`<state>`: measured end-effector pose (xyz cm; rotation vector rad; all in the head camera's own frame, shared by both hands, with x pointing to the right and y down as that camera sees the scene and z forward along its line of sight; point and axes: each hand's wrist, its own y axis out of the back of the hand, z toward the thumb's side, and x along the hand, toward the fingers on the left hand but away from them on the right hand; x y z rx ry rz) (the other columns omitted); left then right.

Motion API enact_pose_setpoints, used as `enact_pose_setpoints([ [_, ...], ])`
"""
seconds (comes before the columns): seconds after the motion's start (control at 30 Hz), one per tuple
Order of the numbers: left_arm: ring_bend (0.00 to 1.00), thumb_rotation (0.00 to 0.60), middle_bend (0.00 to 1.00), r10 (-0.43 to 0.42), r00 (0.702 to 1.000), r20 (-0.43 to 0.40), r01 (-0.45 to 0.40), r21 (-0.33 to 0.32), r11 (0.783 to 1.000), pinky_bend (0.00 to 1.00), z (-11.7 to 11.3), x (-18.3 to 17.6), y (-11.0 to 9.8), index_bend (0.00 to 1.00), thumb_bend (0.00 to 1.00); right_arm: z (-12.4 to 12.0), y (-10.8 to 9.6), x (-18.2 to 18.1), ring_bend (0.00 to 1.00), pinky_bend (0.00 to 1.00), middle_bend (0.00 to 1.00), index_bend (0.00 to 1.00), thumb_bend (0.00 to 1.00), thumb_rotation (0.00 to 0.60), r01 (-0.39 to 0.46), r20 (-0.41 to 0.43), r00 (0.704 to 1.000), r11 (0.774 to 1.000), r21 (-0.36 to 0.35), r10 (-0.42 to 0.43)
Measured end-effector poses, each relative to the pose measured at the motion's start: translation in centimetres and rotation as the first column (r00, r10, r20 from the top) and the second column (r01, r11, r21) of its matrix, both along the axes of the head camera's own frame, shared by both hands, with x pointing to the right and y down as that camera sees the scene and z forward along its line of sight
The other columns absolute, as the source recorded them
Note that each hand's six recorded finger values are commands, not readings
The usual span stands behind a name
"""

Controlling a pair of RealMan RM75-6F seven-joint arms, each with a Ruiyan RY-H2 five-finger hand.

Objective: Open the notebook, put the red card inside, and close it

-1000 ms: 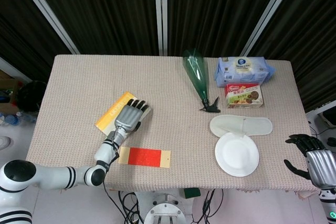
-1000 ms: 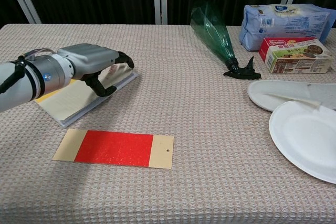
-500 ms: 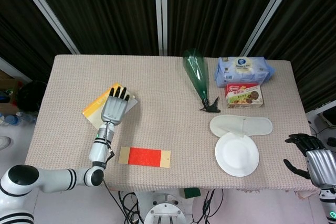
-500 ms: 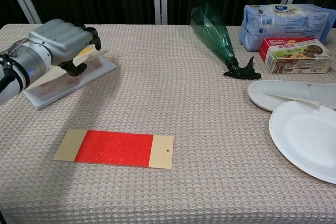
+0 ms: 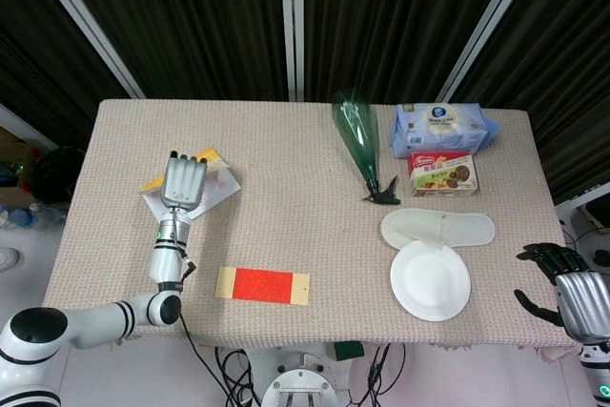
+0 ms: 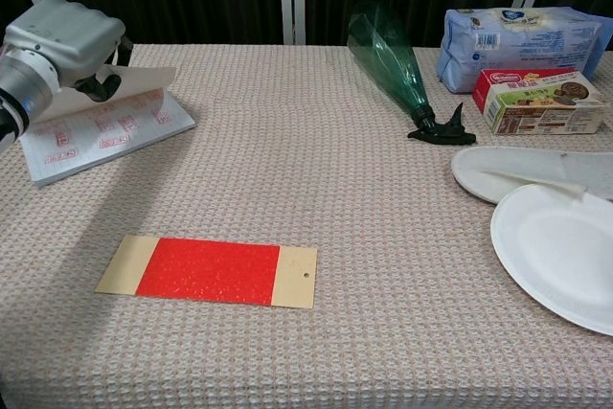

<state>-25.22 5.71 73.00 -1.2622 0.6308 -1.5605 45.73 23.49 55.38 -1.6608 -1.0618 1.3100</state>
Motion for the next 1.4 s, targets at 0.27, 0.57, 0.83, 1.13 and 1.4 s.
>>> enact_pose_setpoints([
  [0.27,0.67,0.6,0.66,-0.15,0.957,-0.246,0.132,-0.089,0.987,0.65,-1.2,1.8,0.0,0.59,0.5,0.3,-0.1,0.1,0.21,0.27,0.27,0.36,0.17,0.6,0.006,0.007,1.0,1.0,-0.006,-0.006],
  [0.57,0.67,0.6,0.64,-0.353,0.821,-0.449,0.26,-0.256,0.931,0.72,-2.4,5.0,-0.7,0.58,0.52,0.6,-0.1,0.6,0.21,0.27,0.27,0.36,0.17,0.6,0.004,0.015,1.0,1.0,-0.016,-0.004],
  [0.83,0.66,0.6,0.6,-0.566,0.632,-0.53,0.351,-0.455,0.818,0.77,-3.0,7.1,-0.9,0.52,0.52,0.9,-0.2,1.0,0.21,0.27,0.27,0.36,0.17,0.6,0.002,0.023,1.0,1.0,-0.024,-0.001],
  [1.13,0.64,0.6,0.55,-0.773,0.334,-0.54,0.389,-0.668,0.635,0.79,-4.4,6.3,-1.6,0.49,0.54,1.4,-0.6,0.5,0.21,0.27,0.27,0.36,0.17,0.6,0.023,0.038,0.999,0.999,-0.031,-0.022],
  [1.4,0.62,0.6,0.53,-0.715,0.482,-0.505,0.466,-0.544,0.698,0.78,-4.0,2.4,-1.7,0.48,0.54,1.6,-0.7,0.2,0.21,0.27,0.27,0.36,0.17,0.6,0.034,0.043,0.999,0.999,-0.035,-0.032],
])
